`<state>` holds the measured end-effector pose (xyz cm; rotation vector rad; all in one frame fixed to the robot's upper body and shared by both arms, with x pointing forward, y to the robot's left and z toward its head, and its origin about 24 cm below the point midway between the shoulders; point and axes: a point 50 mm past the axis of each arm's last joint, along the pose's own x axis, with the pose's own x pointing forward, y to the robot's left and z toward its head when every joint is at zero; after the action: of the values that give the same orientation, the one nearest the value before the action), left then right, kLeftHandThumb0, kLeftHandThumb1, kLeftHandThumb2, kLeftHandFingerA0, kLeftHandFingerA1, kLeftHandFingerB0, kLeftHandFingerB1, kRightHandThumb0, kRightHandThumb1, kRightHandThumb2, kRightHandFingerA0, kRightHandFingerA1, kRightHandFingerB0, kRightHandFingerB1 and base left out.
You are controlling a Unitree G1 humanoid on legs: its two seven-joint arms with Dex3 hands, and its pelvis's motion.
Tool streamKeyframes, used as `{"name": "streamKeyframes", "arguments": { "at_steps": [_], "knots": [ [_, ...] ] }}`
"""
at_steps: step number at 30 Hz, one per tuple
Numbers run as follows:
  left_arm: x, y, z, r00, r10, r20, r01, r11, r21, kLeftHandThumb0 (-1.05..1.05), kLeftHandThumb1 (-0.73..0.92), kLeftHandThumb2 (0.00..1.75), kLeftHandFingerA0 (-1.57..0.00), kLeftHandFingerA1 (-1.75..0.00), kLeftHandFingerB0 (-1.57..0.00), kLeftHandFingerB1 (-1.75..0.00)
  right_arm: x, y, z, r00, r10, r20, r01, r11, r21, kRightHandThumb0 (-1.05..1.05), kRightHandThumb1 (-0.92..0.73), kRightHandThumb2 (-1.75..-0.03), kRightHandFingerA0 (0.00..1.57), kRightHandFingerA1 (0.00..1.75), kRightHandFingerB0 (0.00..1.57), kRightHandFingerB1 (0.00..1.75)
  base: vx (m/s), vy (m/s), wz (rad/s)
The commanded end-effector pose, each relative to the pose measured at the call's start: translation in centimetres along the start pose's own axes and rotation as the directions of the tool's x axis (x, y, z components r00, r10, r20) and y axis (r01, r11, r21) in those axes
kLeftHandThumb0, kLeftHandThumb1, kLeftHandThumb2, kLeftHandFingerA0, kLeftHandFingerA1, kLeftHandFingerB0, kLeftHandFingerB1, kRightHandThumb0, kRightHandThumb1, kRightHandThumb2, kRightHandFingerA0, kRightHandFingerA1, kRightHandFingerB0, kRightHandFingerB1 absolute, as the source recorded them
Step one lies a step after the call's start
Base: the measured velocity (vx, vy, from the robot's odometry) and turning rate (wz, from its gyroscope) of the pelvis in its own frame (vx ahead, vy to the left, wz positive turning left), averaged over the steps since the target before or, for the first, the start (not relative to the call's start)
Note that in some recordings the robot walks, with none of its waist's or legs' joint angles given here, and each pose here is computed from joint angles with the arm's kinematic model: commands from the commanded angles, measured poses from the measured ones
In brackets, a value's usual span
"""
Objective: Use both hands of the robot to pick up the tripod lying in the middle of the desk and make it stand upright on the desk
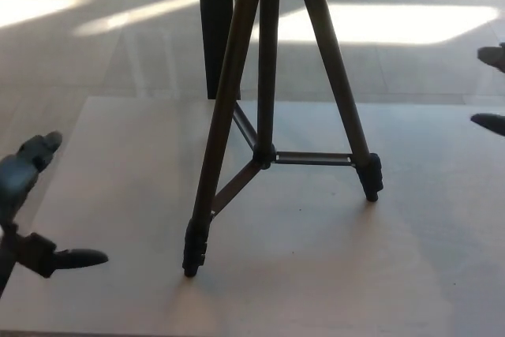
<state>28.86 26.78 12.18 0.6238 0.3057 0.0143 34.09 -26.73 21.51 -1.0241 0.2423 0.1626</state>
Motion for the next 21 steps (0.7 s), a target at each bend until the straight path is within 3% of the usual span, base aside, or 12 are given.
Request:
{"name": "streamKeyframes", "arguments": {
  "at_steps": [1,3,4,5,7,8,12,13,14,15,16,21],
  "knots": [
    [-6.4,6.0,-5.5,1.0,-0.017,0.015,0.021,0.936,-0.352,-1.02,0.6,0.85,0.0,0.0,0.0,-0.02,-8.8,-4.6,-9.2,0.995,-0.097,-0.032,0.102,0.939,0.328,-0.98,-0.76,-0.62,0.0,0.0,0.0,0.01,0.0,0.0,0.0],
    [-7.2,6.7,-6.3,1.0,-0.004,0.011,0.007,0.926,-0.378,-1.02,0.6,0.84,0.0,0.0,0.0,0.0,-9.9,-4.7,-10.7,0.989,-0.139,-0.042,0.144,0.92,0.364,-0.96,-0.76,-0.63,0.0,0.0,0.0,0.0,0.0,0.0,0.0],
    [-8.0,7.2,-7.0,1.0,0.014,-0.01,-0.017,0.924,-0.383,-1.05,0.63,1.09,0.0,-0.26,0.0,-0.14,-11.0,-4.8,-11.8,0.983,-0.17,-0.067,0.183,0.908,0.377,-0.98,-0.77,-0.64,0.0,0.0,0.0,0.0,0.0,0.0,0.0],
    [-9.6,8.2,-8.6,0.994,0.085,-0.073,-0.107,0.905,-0.412,-1.05,0.63,1.1,0.0,-0.3,0.0,-0.25,-13.1,-4.6,-14.4,0.958,-0.251,-0.137,0.286,0.854,0.435,-1.05,-0.66,-1.06,0.0,0.11,0.0,0.01,0.0,0.0,0.0],
    [-11.9,9.5,-10.9,0.971,0.186,-0.148,-0.236,0.823,-0.516,-1.05,0.64,1.08,0.0,-0.4,-0.08,-0.45,-16.5,-3.8,-17.9,0.91,-0.335,-0.245,0.414,0.767,0.49,-1.05,-0.69,-1.07,0.0,0.11,0.0,0.03,0.0,0.0,0.0],
    [-12.7,9.8,-11.7,0.961,0.221,-0.166,-0.276,0.791,-0.546,-1.02,0.75,0.66,0.0,-0.52,0.0,-0.66,-17.4,-3.6,-19.1,0.891,-0.347,-0.294,0.451,0.756,0.475,-1.04,-0.72,-1.07,0.0,0.12,0.0,0.0,0.0,0.0,0.0],
    [-15.8,10.5,-15.3,0.928,0.283,-0.241,-0.372,0.709,-0.599,-1.05,0.78,0.68,0.0,-0.42,0.0,-0.61,-21.2,-1.5,-23.7,0.772,-0.375,-0.513,0.604,0.684,0.409,-1.02,-0.68,-1.09,0.0,0.13,0.04,0.16,0.0,0.0,0.0],
    [-16.9,10.5,-17.2,0.894,0.309,-0.324,-0.448,0.634,-0.63,-1.05,0.63,1.1,0.0,-0.47,-0.04,-0.45,-22.5,-0.2,-25.2,0.729,-0.37,-0.576,0.633,0.685,0.36,-0.98,-0.66,-1.08,0.0,0.18,0.05,0.25,0.0,0.0,0.0],
    [-17.3,10.4,-18.0,0.878,0.318,-0.359,-0.479,0.599,-0.641,-1.05,0.63,1.1,0.0,-0.47,-0.04,-0.45,-23.1,0.3,-25.8,0.709,-0.368,-0.601,0.643,0.687,0.339,-0.98,-0.66,-1.08,0.0,0.18,0.05,0.25,0.0,0.0,0.0],
    [-18.8,9.8,-19.9,0.836,0.361,-0.413,-0.548,0.499,-0.672,-1.05,0.62,1.09,0.0,-0.48,0.0,-0.47,-24.3,2.2,-27.5,0.628,-0.353,-0.693,0.714,0.617,0.332,-0.91,-0.79,-0.64,0.0,0.21,0.13,0.3,0.0,0.0,0.0],
    [-20.3,8.6,-22.0,0.775,0.393,-0.494,-0.628,0.397,-0.669,-1.05,0.65,1.12,0.0,-0.51,0.0,-0.5,-24.6,4.2,-28.9,0.583,-0.344,-0.736,0.783,0.478,0.398,-0.82,-0.61,-1.0,0.01,0.38,0.11,0.41,0.0,0.0,0.0],
    [-22.3,6.0,-26.4,0.613,0.397,-0.683,-0.764,0.075,-0.641,-1.05,0.68,1.14,0.0,-0.55,0.0,-0.55,-25.2,8.8,-30.5,0.514,-0.306,-0.801,0.851,0.296,0.434,-0.78,-0.58,-0.97,0.01,0.42,0.08,0.4,0.0,0.0,0.0]
  ]
}}
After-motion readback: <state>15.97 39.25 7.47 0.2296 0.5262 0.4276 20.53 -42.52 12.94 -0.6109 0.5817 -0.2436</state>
